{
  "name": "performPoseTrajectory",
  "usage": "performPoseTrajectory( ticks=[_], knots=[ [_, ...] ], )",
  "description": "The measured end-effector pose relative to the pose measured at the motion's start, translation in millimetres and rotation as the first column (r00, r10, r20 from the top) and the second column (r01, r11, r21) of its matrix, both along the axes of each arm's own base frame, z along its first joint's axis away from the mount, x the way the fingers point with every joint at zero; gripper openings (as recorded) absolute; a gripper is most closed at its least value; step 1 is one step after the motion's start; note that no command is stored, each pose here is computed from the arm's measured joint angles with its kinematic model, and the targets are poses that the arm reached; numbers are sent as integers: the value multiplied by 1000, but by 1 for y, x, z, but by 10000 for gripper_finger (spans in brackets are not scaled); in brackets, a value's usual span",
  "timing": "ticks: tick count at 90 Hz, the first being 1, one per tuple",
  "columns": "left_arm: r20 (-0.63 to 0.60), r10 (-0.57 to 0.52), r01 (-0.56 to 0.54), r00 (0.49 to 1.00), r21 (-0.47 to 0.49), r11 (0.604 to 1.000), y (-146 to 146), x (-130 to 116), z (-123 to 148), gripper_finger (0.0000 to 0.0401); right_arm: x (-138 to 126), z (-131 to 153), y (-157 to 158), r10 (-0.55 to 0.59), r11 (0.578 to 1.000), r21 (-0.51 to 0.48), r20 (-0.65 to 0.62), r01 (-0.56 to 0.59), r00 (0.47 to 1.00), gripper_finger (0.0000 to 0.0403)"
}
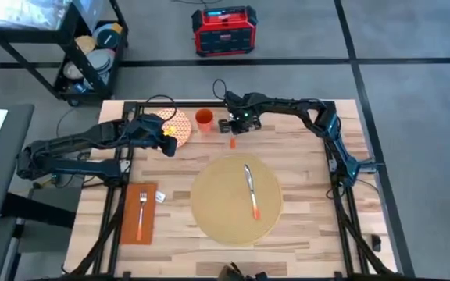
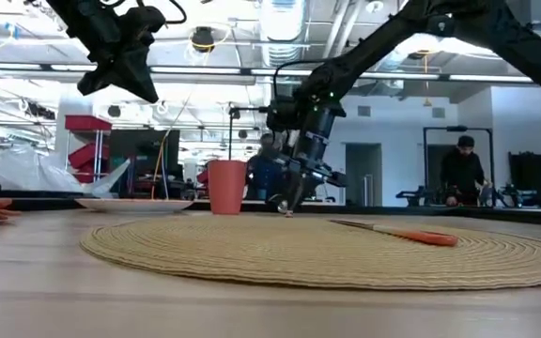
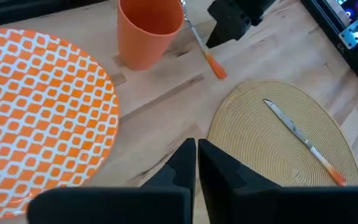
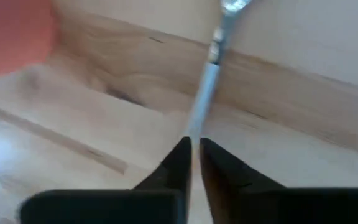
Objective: Set table place
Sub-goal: Put the orange spoon on the brown placemat to the right of the table knife
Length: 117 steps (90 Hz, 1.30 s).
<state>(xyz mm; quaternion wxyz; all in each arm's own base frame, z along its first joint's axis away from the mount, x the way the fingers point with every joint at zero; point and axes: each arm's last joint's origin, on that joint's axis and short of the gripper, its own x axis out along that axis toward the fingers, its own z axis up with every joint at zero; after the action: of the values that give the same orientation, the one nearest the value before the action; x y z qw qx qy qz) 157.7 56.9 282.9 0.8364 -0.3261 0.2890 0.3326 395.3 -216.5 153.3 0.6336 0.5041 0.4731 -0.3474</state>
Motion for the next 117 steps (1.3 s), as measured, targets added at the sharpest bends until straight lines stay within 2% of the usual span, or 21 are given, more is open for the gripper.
performPoseTrajectory(
  ticks=[9,17,30,36,58,76,81,101,117],
  knots=[
    [-3,-7,7,1000,5,1000,0,0,0,0,-7,-1,4,10,999,37,-68,-7,998,6],
    [-2,-8,8,1000,6,1000,0,0,0,0,-7,1,10,70,997,41,-81,-66,994,1],
    [-4,-10,10,1000,4,1000,0,0,0,0,7,42,21,184,982,-48,18,-183,983,0],
    [-4,-10,10,1000,1,1000,0,0,0,0,8,57,19,239,969,-72,12,-238,971,0],
    [-8,-20,20,1000,-18,1000,0,2,-2,0,-8,58,-54,230,966,-106,-52,-234,972,0],
    [-12,-15,15,1000,-23,1000,0,3,-2,0,-4,51,-86,285,951,-94,-86,-293,954,0],
    [-9,-11,10,1000,-26,1000,0,3,-2,0,-2,46,-86,306,945,-102,-59,-311,950,0],
    [-9,10,-11,1000,-47,999,1,5,-4,0,1,19,-75,397,918,54,-96,-394,913,0],
    [59,38,-34,998,-59,998,5,17,-4,0,5,53,-55,459,881,-53,-144,-471,876,0]
  ],
)
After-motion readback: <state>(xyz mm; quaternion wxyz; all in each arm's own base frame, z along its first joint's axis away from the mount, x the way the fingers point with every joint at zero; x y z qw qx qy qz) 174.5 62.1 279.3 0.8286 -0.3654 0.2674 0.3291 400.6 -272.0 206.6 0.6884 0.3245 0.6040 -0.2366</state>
